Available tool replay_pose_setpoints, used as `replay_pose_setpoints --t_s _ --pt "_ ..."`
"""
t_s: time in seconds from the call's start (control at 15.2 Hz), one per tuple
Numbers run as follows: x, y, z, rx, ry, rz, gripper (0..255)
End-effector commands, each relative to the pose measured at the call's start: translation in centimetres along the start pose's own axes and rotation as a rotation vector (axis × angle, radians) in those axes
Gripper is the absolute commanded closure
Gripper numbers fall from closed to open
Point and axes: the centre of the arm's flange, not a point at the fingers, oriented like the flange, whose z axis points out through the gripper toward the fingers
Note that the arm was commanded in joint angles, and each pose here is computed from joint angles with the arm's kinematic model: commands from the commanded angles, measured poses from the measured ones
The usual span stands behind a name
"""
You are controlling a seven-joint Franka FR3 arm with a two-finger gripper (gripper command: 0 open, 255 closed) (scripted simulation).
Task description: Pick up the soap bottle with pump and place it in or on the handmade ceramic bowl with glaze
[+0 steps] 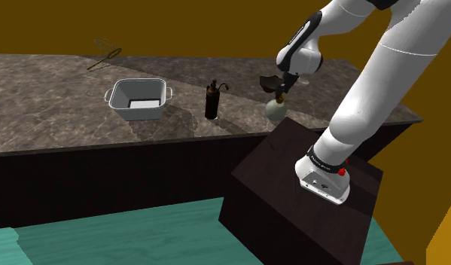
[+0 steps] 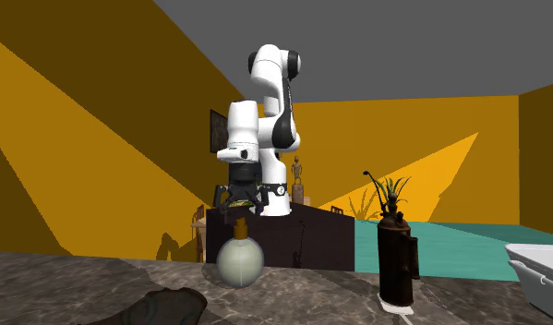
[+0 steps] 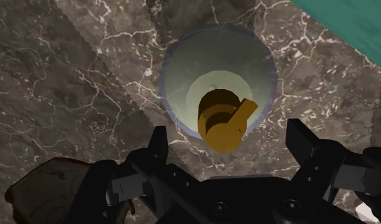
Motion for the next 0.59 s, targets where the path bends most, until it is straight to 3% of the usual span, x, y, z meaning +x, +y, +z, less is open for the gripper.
replay_pose_setpoints --t_s 0.0,0.53 --pt "0.0 0.2 1.1 -0.001 0.0 0.001 0" --pt "0.0 0.2 2.5 -0.001 0.0 0.001 0"
